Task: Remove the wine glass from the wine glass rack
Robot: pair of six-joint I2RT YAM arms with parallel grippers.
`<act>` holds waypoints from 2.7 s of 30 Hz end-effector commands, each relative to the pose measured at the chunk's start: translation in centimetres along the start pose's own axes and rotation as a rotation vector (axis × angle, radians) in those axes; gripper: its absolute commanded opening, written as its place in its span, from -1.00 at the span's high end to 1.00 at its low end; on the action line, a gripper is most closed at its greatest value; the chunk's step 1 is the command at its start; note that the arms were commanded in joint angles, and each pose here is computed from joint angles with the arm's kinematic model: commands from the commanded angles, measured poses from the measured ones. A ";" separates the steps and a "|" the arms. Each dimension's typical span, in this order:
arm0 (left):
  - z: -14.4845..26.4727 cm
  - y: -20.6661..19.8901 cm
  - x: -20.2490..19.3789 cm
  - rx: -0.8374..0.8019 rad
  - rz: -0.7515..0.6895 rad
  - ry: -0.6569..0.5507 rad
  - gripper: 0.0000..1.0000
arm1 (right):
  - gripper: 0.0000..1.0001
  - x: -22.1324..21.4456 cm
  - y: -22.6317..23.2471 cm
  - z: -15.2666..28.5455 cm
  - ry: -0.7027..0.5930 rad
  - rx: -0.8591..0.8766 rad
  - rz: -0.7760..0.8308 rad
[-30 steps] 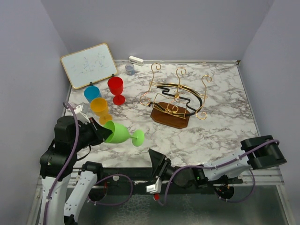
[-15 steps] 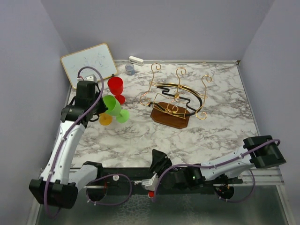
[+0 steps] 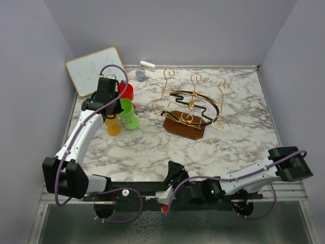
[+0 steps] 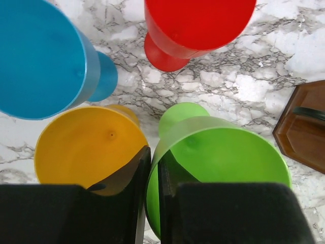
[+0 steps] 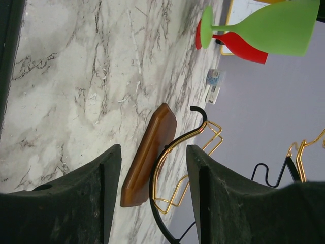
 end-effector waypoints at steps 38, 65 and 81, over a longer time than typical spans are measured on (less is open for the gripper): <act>10.0 0.2 6.4 -0.071 0.072 -0.638 0.53 | -0.07 1.6 -30.6 2.2 -0.161 -0.406 -0.799; 10.9 3.8 0.3 0.002 0.153 -0.708 0.51 | -0.22 -30.0 -12.0 12.3 0.245 -0.794 -2.029; 10.4 3.1 0.1 -0.027 0.140 -0.674 0.52 | -0.11 -30.2 -10.5 14.9 0.298 -0.979 -2.034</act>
Point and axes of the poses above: each gripper's point midway between its finger pads, its own z axis back along the fingers, its own y axis along the line the jaws close on, x = y × z, the point moved 2 cm from there along z, back along the fingers, and after that the axes turned 4 degrees about -z, right-handed, at the moved point
